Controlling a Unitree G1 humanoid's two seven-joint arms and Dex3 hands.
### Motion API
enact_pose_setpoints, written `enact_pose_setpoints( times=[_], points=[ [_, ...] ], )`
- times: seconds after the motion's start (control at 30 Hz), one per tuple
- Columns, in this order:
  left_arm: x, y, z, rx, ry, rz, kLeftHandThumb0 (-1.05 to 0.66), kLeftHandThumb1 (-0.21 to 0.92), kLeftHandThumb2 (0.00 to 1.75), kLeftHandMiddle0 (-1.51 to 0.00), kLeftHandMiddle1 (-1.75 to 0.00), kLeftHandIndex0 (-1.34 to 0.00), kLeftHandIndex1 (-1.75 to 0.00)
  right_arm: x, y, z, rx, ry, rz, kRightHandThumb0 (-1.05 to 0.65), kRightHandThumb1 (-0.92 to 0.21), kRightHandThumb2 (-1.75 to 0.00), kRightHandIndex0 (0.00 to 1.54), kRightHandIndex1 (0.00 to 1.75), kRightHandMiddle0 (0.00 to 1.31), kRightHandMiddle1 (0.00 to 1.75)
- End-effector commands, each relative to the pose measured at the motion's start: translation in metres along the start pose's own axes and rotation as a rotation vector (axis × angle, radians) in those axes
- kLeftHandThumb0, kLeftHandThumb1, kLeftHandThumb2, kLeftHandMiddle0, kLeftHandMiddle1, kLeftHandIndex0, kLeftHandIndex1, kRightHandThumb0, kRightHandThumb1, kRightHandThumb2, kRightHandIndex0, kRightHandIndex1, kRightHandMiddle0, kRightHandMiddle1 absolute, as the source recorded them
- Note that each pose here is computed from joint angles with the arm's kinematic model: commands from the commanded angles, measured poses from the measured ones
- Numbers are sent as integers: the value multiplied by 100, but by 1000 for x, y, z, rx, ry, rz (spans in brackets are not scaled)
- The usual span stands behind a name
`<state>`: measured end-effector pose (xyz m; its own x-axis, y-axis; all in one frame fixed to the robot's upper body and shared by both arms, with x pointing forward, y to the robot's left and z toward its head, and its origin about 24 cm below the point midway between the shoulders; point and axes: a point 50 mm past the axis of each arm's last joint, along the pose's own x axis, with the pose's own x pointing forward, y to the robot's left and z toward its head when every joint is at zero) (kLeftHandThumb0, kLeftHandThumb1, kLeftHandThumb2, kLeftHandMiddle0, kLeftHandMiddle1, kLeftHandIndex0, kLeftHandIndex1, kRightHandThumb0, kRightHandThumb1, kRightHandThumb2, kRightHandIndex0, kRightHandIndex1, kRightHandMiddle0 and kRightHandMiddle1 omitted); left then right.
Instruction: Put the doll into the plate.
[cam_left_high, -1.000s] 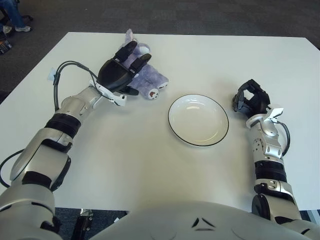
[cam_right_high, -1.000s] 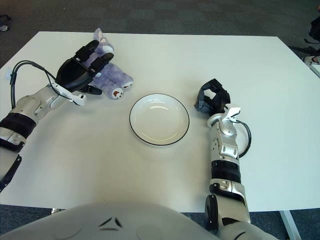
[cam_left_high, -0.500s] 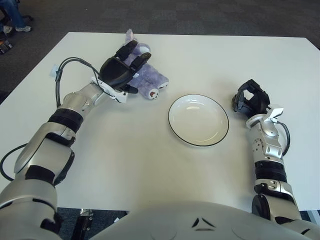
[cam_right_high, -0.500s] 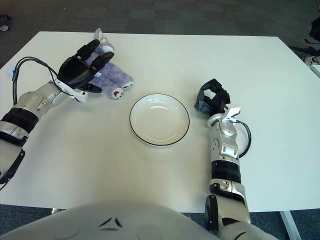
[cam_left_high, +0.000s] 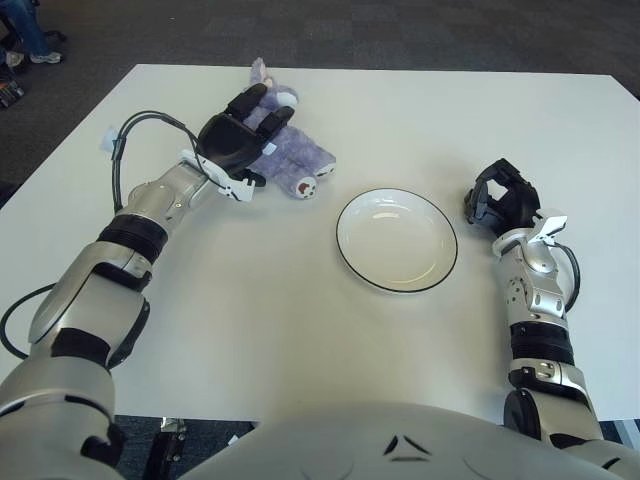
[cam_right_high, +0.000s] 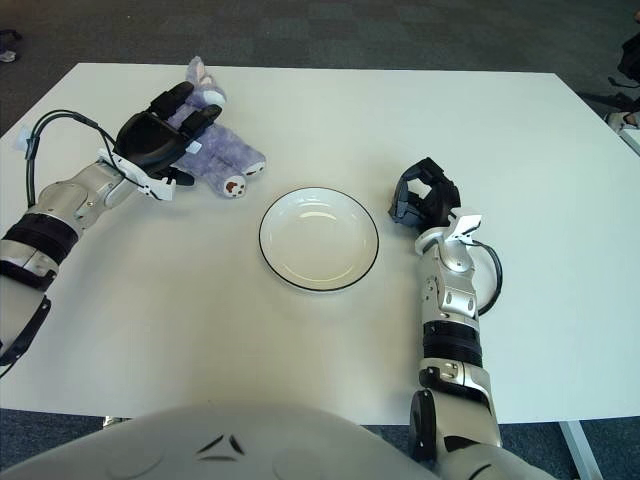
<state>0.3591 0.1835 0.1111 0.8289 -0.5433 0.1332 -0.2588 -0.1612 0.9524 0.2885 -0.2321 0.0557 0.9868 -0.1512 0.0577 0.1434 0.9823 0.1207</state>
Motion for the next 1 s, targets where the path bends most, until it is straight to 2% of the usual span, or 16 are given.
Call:
enact_pose_setpoints(
  times=[0.0, 0.5, 0.97],
  points=[
    [4, 4, -3, 28, 14, -9, -64, 46, 76, -9, -1, 0, -28, -3, -2, -5, 12, 33, -7, -47, -35, -128, 127, 175, 59, 175],
    [5, 4, -11, 67, 47, -46, -57, 34, 86, -12, -2, 0, -23, -4, -2, -5, 5, 33, -9, -47, -36, -127, 126, 175, 58, 175],
    [7, -1, -17, 102, 92, -47, -44, 26, 96, -16, -6, 0, -27, -4, -2, -5, 18, 36, -2, -47, -36, -127, 127, 175, 58, 175]
  ],
)
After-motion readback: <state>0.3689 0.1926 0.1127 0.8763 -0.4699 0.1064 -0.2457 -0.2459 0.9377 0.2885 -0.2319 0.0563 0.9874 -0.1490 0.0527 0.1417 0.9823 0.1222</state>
